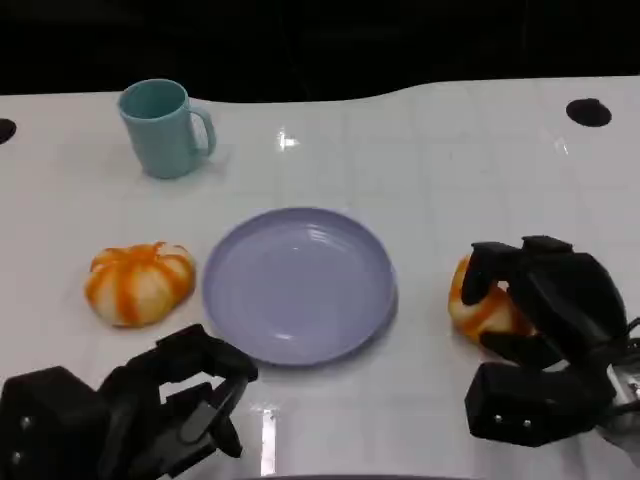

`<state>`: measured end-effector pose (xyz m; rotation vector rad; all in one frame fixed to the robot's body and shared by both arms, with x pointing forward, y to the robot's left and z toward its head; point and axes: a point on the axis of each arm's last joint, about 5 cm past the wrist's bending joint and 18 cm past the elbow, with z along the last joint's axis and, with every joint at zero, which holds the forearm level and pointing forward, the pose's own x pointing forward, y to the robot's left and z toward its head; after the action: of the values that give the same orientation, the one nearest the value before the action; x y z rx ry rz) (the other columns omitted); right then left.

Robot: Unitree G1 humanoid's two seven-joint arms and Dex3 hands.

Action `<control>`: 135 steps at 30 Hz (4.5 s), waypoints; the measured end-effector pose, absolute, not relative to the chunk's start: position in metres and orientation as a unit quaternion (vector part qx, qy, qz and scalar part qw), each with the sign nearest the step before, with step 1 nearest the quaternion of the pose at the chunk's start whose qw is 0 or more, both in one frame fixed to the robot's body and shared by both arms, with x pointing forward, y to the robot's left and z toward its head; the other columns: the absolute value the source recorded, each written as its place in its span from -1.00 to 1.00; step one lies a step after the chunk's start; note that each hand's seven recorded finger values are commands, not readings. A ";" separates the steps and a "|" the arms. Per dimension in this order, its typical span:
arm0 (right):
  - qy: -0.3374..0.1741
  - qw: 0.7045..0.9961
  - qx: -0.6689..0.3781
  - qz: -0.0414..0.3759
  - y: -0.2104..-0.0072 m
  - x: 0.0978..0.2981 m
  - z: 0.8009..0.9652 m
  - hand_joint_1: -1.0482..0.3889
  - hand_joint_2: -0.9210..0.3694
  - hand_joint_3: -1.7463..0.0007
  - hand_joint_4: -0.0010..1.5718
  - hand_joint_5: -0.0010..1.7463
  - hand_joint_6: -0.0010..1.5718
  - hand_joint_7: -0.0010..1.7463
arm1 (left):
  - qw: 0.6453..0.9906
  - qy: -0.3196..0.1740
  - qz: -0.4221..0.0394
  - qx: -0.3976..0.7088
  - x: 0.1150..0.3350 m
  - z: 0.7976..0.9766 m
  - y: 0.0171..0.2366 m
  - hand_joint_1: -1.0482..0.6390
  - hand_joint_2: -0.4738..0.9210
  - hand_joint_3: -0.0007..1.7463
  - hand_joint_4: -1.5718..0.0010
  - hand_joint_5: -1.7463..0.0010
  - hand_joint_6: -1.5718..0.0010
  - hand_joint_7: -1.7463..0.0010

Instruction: Grasp the bread from the table and place it into the plate.

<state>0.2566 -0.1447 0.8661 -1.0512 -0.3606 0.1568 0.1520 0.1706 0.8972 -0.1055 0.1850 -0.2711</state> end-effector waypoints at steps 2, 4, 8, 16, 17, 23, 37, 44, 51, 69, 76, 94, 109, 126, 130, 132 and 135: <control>-0.182 0.853 -0.485 0.070 -0.140 0.257 0.870 0.38 -0.05 -0.46 0.24 1.00 -0.07 1.00 | 0.985 0.092 -0.135 -0.053 0.152 0.897 0.171 -0.19 0.96 -0.36 0.10 -1.00 0.21 -0.63; -0.192 0.859 -0.469 0.068 -0.136 0.258 0.874 0.39 -0.07 -0.46 0.25 1.00 -0.06 1.00 | 0.985 0.092 -0.134 -0.053 0.152 0.897 0.171 -0.19 0.96 -0.36 0.10 -1.00 0.21 -0.63; -0.217 0.868 -0.440 0.072 -0.127 0.261 0.886 0.41 -0.04 -0.50 0.25 1.00 -0.06 1.00 | 0.985 0.092 -0.133 -0.053 0.152 0.897 0.171 -0.19 0.96 -0.34 0.10 -1.00 0.21 -0.63; -0.255 0.878 -0.391 0.103 -0.107 0.264 0.909 0.40 0.06 -0.62 0.27 1.00 -0.04 1.00 | 0.986 0.093 -0.131 -0.052 0.152 0.896 0.171 -0.21 0.94 -0.33 0.09 -1.00 0.22 -0.64; -0.259 0.878 -0.388 0.108 -0.104 0.264 0.911 0.39 0.07 -0.63 0.28 1.00 -0.04 1.00 | 0.986 0.094 -0.131 -0.052 0.152 0.896 0.171 -0.21 0.94 -0.33 0.09 -1.00 0.22 -0.64; -0.273 0.877 -0.368 0.142 -0.083 0.267 0.923 0.36 0.06 -0.64 0.28 1.00 -0.07 1.00 | 0.986 0.091 -0.131 -0.052 0.152 0.896 0.171 -0.21 0.94 -0.32 0.09 -1.00 0.21 -0.64; -0.236 0.882 -0.348 0.213 -0.038 0.281 0.914 0.27 0.01 -0.56 0.21 1.00 -0.05 0.82 | 0.986 0.089 -0.133 -0.044 0.151 0.896 0.169 -0.22 0.92 -0.32 0.10 -1.00 0.20 -0.61; -0.178 0.876 -0.371 0.252 -0.034 0.288 0.912 0.02 -0.76 0.56 -0.62 -0.28 -0.29 -0.90 | 0.986 0.086 -0.134 -0.045 0.151 0.896 0.169 -0.23 0.93 -0.33 0.10 -1.00 0.19 -0.59; -0.161 0.835 -0.428 0.306 -0.034 0.290 0.923 -0.39 -1.00 0.66 -0.99 -0.62 -0.61 -1.00 | 0.986 0.083 -0.136 -0.045 0.151 0.896 0.168 -0.24 0.93 -0.34 0.09 -1.00 0.18 -0.59; -0.186 0.861 -0.347 0.323 -0.083 0.256 0.940 -0.18 -1.00 0.68 -0.51 -0.26 -0.30 -0.86 | 0.986 0.081 -0.135 -0.049 0.152 0.895 0.165 -0.22 0.96 -0.36 0.10 -1.00 0.17 -0.60; -0.194 0.876 -0.311 0.313 -0.115 0.245 0.931 -0.04 -1.00 0.80 -0.38 -0.14 -0.19 -0.81 | 0.986 0.081 -0.136 -0.049 0.152 0.895 0.165 -0.23 0.96 -0.37 0.10 -1.00 0.18 -0.60; -0.175 0.929 -0.173 0.275 -0.148 0.209 0.910 0.21 -0.72 0.18 -0.25 0.58 -0.24 0.12 | 0.986 0.089 -0.131 -0.051 0.154 0.891 0.167 -0.24 0.95 -0.38 0.09 -1.00 0.17 -0.57; -0.142 0.947 -0.161 0.240 -0.167 0.181 0.913 0.31 -0.25 -0.45 -0.06 0.88 -0.13 0.59 | 0.987 0.087 -0.130 -0.047 0.156 0.892 0.169 -0.26 0.96 -0.41 0.10 -1.00 0.15 -0.54; -0.099 0.958 -0.180 0.201 -0.182 0.153 0.913 0.25 -0.36 -0.39 0.00 1.00 -0.15 0.75 | 0.986 0.086 -0.134 -0.047 0.156 0.894 0.171 -0.22 0.99 -0.43 0.11 -1.00 0.17 -0.55; -0.097 0.962 -0.179 0.182 -0.180 0.152 0.908 0.32 -0.31 -0.46 0.13 1.00 -0.13 0.81 | 0.986 0.086 -0.136 -0.049 0.155 0.893 0.172 -0.21 0.99 -0.43 0.11 -1.00 0.17 -0.57; -0.097 0.963 -0.179 0.176 -0.179 0.152 0.906 0.34 -0.29 -0.49 0.17 1.00 -0.12 0.84 | 0.986 0.088 -0.135 -0.049 0.155 0.893 0.172 -0.21 0.99 -0.43 0.10 -1.00 0.17 -0.57; -0.098 0.963 -0.185 0.170 -0.179 0.152 0.903 0.35 -0.29 -0.50 0.22 1.00 -0.10 0.87 | 0.986 0.090 -0.134 -0.049 0.154 0.892 0.172 -0.20 0.99 -0.43 0.10 -1.00 0.16 -0.57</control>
<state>0.1516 -0.1790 0.9030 -0.3749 -0.1975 0.3437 0.1539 0.1721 0.8920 -0.0993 0.1799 -0.2700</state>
